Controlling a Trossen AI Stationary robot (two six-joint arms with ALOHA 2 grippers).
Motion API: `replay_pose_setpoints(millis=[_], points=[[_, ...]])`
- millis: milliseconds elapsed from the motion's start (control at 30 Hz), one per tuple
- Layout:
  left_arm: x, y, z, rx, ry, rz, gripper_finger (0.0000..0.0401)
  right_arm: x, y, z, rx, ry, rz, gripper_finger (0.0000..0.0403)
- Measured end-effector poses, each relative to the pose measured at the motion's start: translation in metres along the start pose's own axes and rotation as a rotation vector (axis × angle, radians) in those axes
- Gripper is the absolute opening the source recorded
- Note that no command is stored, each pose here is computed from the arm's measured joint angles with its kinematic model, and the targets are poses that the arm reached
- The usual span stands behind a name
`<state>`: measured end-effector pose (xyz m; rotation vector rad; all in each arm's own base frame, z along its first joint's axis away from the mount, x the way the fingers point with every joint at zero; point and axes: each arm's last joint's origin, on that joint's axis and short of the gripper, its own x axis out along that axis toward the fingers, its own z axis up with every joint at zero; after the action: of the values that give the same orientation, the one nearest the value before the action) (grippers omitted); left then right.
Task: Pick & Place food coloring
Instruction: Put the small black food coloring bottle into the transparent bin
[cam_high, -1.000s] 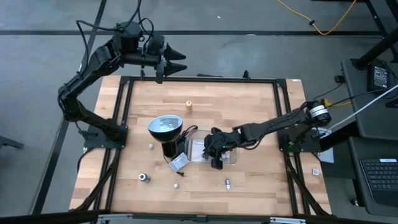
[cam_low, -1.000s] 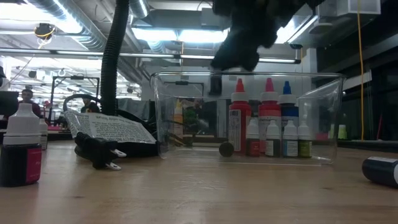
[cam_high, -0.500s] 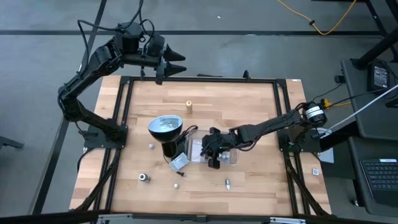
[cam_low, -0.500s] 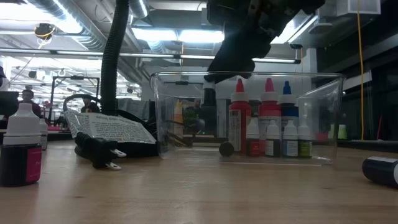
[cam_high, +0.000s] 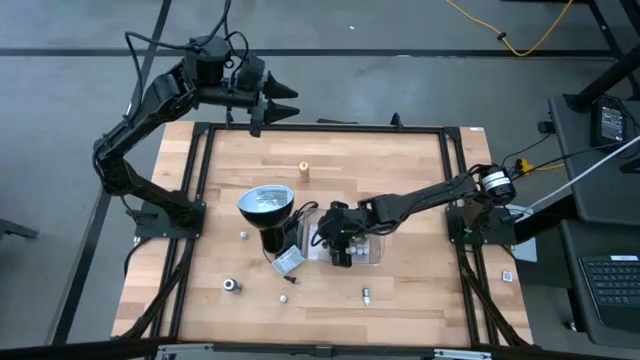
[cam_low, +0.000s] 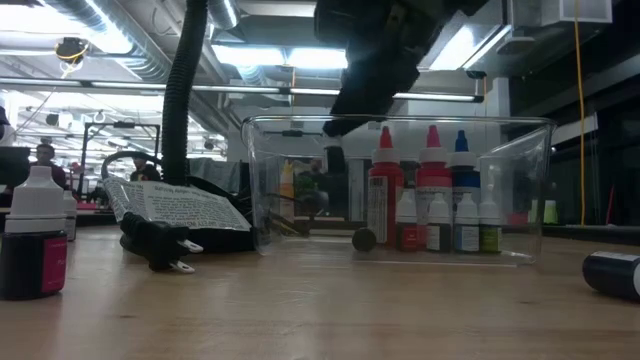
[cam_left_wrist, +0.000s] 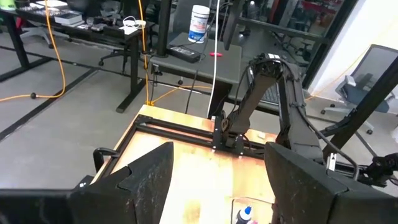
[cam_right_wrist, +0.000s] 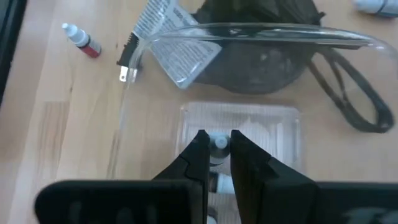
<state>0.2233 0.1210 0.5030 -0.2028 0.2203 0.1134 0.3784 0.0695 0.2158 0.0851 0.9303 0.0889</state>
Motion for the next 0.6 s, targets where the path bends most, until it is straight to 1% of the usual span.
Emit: replay_pose_setpoints(millis=[133,233,367,600], points=[[0.0,0.0,0.0,0.0,0.001,0.0,0.0244,-0.004,-0.001,0.008,-0.025,0.026,-0.009,0.0047],[0.0,0.0,0.0,0.0,0.002,0.0,0.0242,0.0,-0.001,0.012,-0.047,0.055,-0.005,0.0046],[0.0,0.0,0.0,-0.001,0.003,0.0,0.0244,0.01,-0.001,0.009,-0.066,0.104,-0.003,0.0045],[0.0,0.0,-0.002,-0.004,0.015,0.001,0.0245,0.025,-0.002,0.006,-0.082,0.113,0.012,0.0045]])
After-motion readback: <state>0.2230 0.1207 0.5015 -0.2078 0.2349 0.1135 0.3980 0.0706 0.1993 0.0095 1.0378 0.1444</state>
